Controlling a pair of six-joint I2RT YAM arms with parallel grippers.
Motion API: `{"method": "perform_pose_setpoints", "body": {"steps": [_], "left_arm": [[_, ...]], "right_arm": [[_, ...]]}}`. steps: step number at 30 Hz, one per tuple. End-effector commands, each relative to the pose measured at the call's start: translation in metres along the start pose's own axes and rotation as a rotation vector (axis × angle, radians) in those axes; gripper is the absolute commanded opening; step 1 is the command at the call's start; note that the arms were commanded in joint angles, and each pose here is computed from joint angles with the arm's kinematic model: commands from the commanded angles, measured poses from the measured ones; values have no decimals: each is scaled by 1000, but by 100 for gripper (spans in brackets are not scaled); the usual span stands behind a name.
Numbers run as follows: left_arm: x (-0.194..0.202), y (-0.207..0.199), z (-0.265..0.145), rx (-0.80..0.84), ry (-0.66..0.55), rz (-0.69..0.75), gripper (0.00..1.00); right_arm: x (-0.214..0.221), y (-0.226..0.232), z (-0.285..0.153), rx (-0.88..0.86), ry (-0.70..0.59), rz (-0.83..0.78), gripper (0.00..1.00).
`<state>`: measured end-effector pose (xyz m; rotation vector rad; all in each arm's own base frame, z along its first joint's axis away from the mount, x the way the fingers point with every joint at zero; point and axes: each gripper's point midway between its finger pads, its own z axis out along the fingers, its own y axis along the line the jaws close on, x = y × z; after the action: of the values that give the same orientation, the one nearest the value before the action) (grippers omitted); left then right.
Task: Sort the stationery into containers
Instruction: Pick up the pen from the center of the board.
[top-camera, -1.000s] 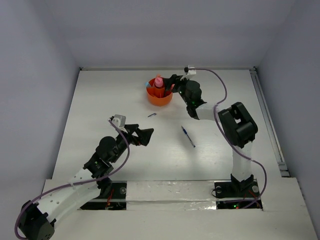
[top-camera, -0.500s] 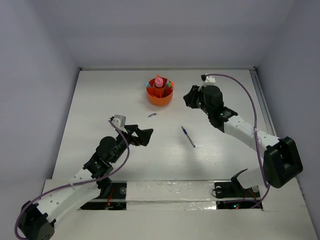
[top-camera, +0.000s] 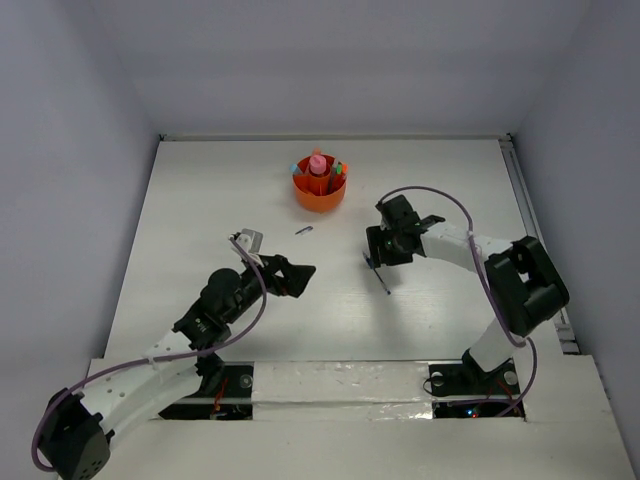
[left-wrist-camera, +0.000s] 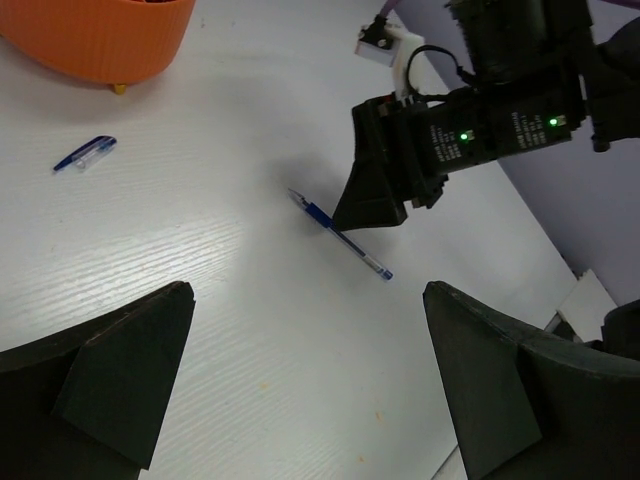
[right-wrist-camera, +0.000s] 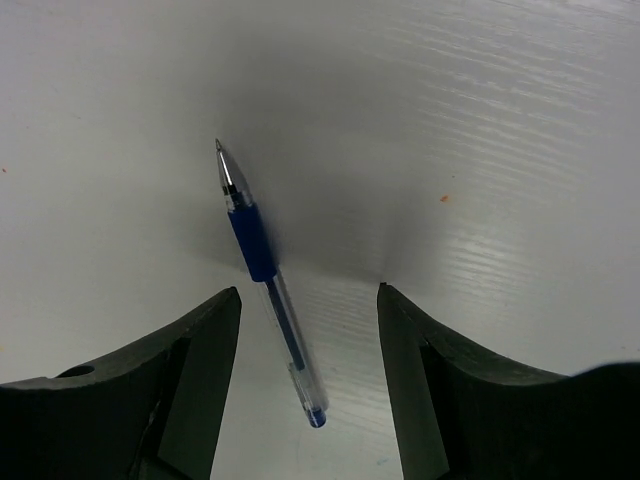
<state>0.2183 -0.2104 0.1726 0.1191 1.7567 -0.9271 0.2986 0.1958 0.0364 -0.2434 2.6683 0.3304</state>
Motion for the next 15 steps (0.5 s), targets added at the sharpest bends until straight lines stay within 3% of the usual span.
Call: {"method": "perform_pose_setpoints", "body": {"steps": [1, 6, 10, 12, 13, 15], "left_arm": [[-9, -22, -3, 105, -37, -41, 99], [7, -21, -4, 118, 9, -80, 99], [19, -17, -4, 109, 45, -101, 99], [21, -16, -4, 108, 50, -106, 96], [21, -16, -4, 110, 49, -107, 94], [23, -16, -4, 109, 53, -109, 90]], "right_arm": [[-9, 21, -1, -34, 4, -74, 63], [1, 24, 22, 46, 55, -119, 56], [8, 23, 37, 122, 97, -154, 42], [8, 22, 42, 147, 107, -161, 27], [11, 19, 46, 164, 118, -161, 13], [9, 23, 49, 146, 107, -155, 1]]}}
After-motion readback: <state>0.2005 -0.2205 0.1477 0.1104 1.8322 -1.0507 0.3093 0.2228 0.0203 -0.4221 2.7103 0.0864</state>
